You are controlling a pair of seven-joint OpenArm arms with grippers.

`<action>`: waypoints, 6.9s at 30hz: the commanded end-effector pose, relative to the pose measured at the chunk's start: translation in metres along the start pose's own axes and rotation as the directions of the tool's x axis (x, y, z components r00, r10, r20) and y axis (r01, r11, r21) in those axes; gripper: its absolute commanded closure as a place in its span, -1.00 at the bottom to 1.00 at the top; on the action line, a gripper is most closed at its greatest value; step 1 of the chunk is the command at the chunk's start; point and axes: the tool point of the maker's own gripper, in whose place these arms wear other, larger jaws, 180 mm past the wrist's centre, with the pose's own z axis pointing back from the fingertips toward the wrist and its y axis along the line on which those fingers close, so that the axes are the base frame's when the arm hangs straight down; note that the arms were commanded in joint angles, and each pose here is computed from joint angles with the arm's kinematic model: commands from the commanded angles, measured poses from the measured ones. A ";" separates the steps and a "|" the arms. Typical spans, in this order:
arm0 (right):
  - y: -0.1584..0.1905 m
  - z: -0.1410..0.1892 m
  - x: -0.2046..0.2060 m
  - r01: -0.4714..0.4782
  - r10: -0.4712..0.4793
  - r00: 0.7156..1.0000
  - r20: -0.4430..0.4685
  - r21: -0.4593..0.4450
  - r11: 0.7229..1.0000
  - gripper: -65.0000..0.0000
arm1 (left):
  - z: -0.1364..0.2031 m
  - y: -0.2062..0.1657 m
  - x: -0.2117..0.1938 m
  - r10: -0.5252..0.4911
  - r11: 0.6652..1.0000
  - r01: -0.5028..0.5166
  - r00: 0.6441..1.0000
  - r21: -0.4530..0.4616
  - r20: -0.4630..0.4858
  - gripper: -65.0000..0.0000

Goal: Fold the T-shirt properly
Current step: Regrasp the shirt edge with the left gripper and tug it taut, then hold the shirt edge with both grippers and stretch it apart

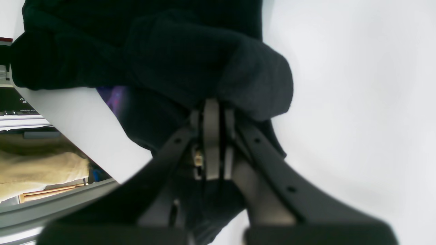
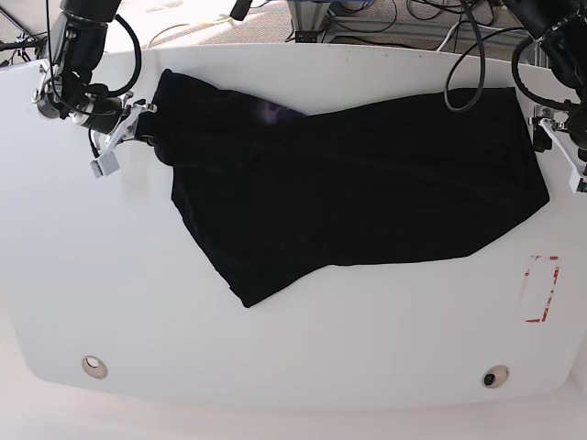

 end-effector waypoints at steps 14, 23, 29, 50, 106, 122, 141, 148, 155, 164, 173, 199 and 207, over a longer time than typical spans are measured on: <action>0.003 0.005 0.014 -0.025 0.024 0.999 0.041 0.008 1.000 1.00 | -0.012 -0.067 -0.002 -0.003 0.982 0.010 0.999 -0.186 0.038 -0.59; 0.003 0.005 0.015 -0.022 0.022 0.999 0.044 0.009 1.000 1.00 | -0.027 -0.094 0.001 -0.035 0.963 0.043 0.999 -0.265 0.033 -0.59; 0.002 0.005 0.015 -0.023 0.023 0.999 0.042 0.007 1.000 1.00 | -0.034 -0.094 -0.002 -0.012 0.958 0.016 1.000 -0.286 0.017 -0.59; 0.002 0.005 0.015 -0.024 0.024 0.999 0.043 0.007 1.000 1.00 | -0.034 -0.065 -0.009 0.032 0.974 -0.033 0.999 -0.226 -0.007 -0.59; 0.060 0.033 0.078 -0.369 0.372 0.924 0.094 -0.040 0.928 1.00 | 0.012 -0.076 0.067 -0.102 0.986 0.134 0.957 -0.103 0.272 1.00; 0.066 0.030 0.117 -0.451 0.452 0.884 0.118 -0.040 0.892 1.00 | 0.030 -0.035 0.121 -0.098 0.994 0.109 0.918 -0.007 0.385 1.00; 0.108 0.011 0.066 -0.374 0.358 0.927 0.112 0.207 0.904 1.00 | 0.042 -0.008 0.124 -0.162 0.987 0.145 0.916 0.075 0.366 1.00; 0.113 0.014 0.034 -0.297 0.288 0.955 0.073 0.271 0.916 1.00 | 0.039 0.010 0.086 -0.141 0.988 0.117 0.948 0.099 0.284 1.00; 0.118 0.023 0.008 -0.217 0.218 0.975 0.035 0.338 0.916 1.00 | 0.035 0.014 0.053 -0.128 0.989 0.110 0.970 0.099 0.207 1.00; 0.122 0.021 -0.019 -0.175 0.205 0.978 -0.044 0.365 0.914 1.00 | 0.030 0.013 0.021 -0.132 0.989 0.122 0.984 0.085 0.123 1.00; 0.113 0.017 -0.024 -0.195 0.231 0.970 -0.078 0.321 0.927 1.00 | 0.031 0.021 0.014 -0.148 0.984 0.137 0.985 0.117 0.086 1.00; 0.063 -0.011 -0.020 -0.344 0.343 0.913 -0.220 0.035 0.938 1.00 | -0.038 0.018 -0.014 -0.069 0.998 0.068 0.998 0.017 0.010 1.00; 0.049 -0.010 -0.025 -0.373 0.353 0.896 -0.271 -0.027 0.927 0.89 | -0.048 0.024 -0.019 -0.093 0.996 0.093 0.995 -0.003 -0.041 0.88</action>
